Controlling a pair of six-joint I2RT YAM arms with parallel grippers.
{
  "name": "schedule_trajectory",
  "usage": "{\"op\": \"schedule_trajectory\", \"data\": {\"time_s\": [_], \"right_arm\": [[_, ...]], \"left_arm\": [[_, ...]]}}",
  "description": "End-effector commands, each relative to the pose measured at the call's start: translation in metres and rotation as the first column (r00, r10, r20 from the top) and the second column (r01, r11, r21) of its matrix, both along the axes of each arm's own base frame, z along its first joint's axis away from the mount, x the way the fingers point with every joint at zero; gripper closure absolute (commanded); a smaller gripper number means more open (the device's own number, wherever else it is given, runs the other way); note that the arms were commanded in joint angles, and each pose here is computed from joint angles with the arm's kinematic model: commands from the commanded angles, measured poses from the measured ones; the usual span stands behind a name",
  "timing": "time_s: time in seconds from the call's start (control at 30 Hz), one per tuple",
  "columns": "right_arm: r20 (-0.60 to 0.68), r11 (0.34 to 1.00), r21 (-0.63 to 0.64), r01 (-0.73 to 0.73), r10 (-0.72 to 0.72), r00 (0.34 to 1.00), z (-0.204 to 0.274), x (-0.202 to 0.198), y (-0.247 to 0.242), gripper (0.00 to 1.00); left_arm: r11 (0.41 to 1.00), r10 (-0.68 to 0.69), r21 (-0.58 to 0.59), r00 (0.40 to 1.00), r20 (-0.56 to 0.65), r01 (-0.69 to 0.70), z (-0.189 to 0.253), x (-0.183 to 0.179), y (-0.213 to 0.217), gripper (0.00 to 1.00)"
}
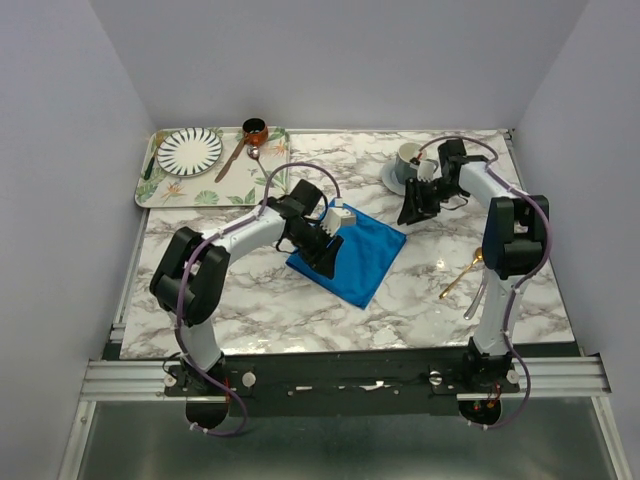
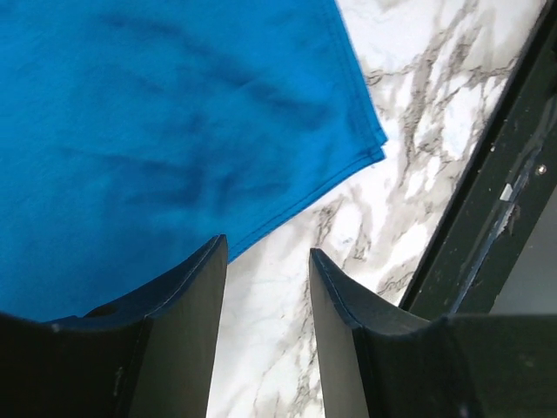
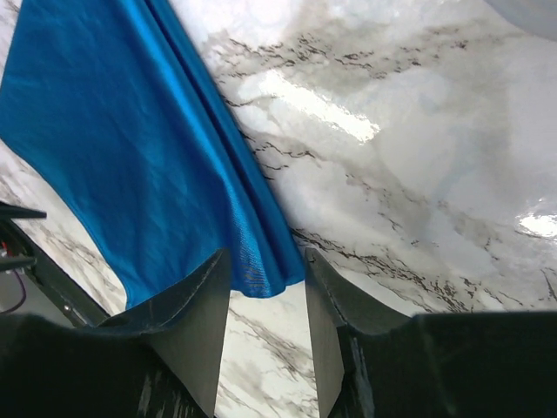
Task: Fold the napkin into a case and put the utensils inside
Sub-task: Smooth out the square-folded napkin at the center of the board.
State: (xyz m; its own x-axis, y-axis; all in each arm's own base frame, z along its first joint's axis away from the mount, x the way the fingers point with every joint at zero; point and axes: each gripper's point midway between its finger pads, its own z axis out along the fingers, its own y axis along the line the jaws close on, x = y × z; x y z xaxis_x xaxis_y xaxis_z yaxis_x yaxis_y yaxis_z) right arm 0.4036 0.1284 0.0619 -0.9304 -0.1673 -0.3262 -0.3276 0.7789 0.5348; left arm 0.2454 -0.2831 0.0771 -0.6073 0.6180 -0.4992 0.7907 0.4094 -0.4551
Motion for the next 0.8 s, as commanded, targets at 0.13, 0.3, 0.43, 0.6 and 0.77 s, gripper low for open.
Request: {"op": "schedule_trajectory", "data": {"time_s": [0.13, 0.3, 0.43, 0.6, 0.77], "right_arm": [[-0.037, 0.999, -0.023, -0.029, 0.029, 0.999, -0.026, -0.02, 0.0, 0.56], [-0.082, 0.999, -0.038, -0.016, 0.012, 0.997, -0.029, -0.028, -0.002, 0.61], [-0.118, 0.998, -0.059, -0.016, 0.009, 0.993, -0.032, -0.036, -0.006, 0.62], [-0.134, 0.997, -0.079, -0.005, -0.006, 0.991, -0.033, -0.038, -0.008, 0.68], [-0.174, 0.995, -0.098, -0.002, -0.015, 0.985, -0.035, -0.046, -0.012, 0.73]], "left_arm": [[0.995, 0.1, 0.004, 0.994, -0.043, -0.1, -0.008, 0.026, 0.018, 0.49], [0.991, 0.132, 0.003, 0.99, -0.051, -0.132, -0.008, 0.034, 0.024, 0.49], [0.988, 0.156, 0.018, 0.987, -0.033, -0.156, -0.01, 0.042, 0.031, 0.5], [0.989, 0.148, 0.008, 0.989, -0.018, -0.148, -0.008, 0.053, 0.028, 0.52], [0.989, 0.144, 0.018, 0.989, -0.01, -0.144, -0.01, 0.059, 0.028, 0.53]]}}
